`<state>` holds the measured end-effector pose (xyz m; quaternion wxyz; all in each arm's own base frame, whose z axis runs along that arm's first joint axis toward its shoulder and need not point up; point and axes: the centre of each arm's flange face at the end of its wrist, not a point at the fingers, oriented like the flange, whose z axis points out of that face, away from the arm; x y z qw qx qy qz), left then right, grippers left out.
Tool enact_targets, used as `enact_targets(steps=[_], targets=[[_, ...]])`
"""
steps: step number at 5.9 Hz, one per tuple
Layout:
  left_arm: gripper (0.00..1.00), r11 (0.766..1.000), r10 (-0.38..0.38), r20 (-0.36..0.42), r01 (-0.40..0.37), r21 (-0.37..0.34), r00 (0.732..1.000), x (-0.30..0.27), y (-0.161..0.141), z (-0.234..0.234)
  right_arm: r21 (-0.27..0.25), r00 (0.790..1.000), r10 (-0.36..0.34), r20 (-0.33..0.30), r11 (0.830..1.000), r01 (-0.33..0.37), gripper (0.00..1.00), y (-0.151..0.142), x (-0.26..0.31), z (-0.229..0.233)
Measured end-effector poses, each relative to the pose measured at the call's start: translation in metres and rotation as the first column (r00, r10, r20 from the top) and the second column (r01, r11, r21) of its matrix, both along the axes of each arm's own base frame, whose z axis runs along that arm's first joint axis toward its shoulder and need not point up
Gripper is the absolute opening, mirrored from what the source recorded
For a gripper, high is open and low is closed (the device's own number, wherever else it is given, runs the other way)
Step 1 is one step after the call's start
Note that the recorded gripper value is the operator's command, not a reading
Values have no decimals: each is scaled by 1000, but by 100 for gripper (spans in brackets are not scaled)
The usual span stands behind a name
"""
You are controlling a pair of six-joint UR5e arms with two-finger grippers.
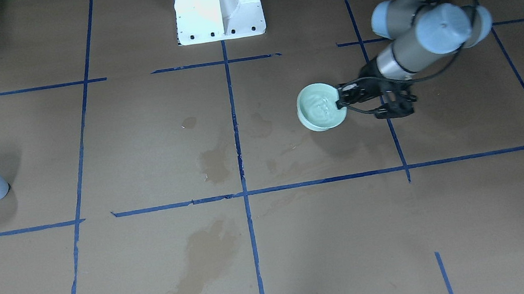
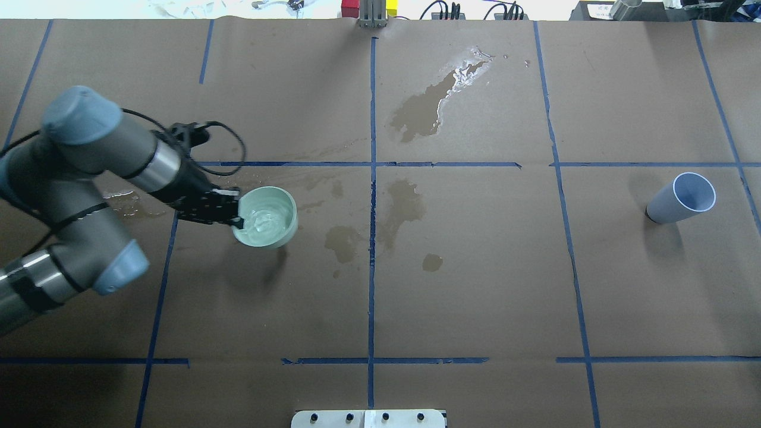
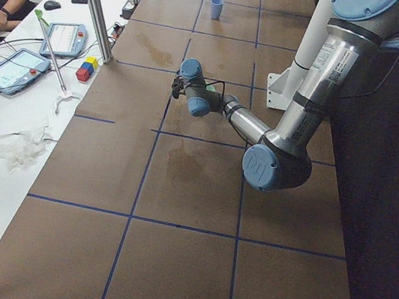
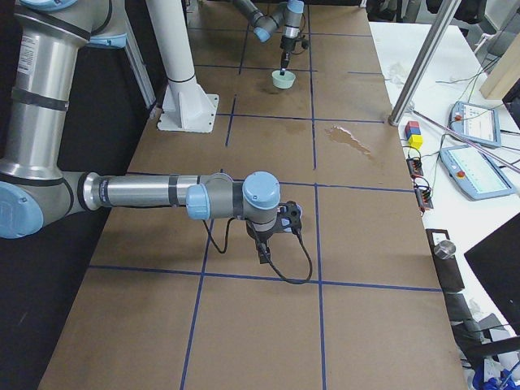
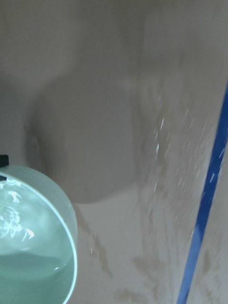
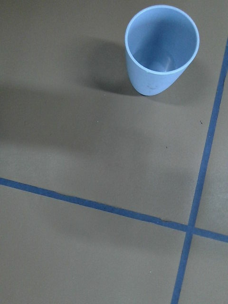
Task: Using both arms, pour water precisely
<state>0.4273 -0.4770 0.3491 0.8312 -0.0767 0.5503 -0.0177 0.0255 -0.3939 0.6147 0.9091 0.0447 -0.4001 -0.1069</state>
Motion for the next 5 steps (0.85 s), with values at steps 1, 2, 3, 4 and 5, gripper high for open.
enact_targets(steps=[1,2,3,4,5], targets=[[0,1000,-20,30,20,12,999,32,2,-34,1,1000,-1,0,1000,1,100,0,0,0],[0,999,-34,51,32,39,998,60,12,-56,3,1000,-1,1,1000,1,100,0,0,-1],[0,997,-46,71,41,64,996,87,20,-77,5,1000,0,1,1000,0,100,0,0,-2],[0,996,-55,95,48,78,994,110,24,-98,6,1000,-1,1,1000,0,100,0,0,-2],[0,995,-58,109,49,82,992,124,23,-110,6,1000,0,1,1000,0,100,0,0,-2]])
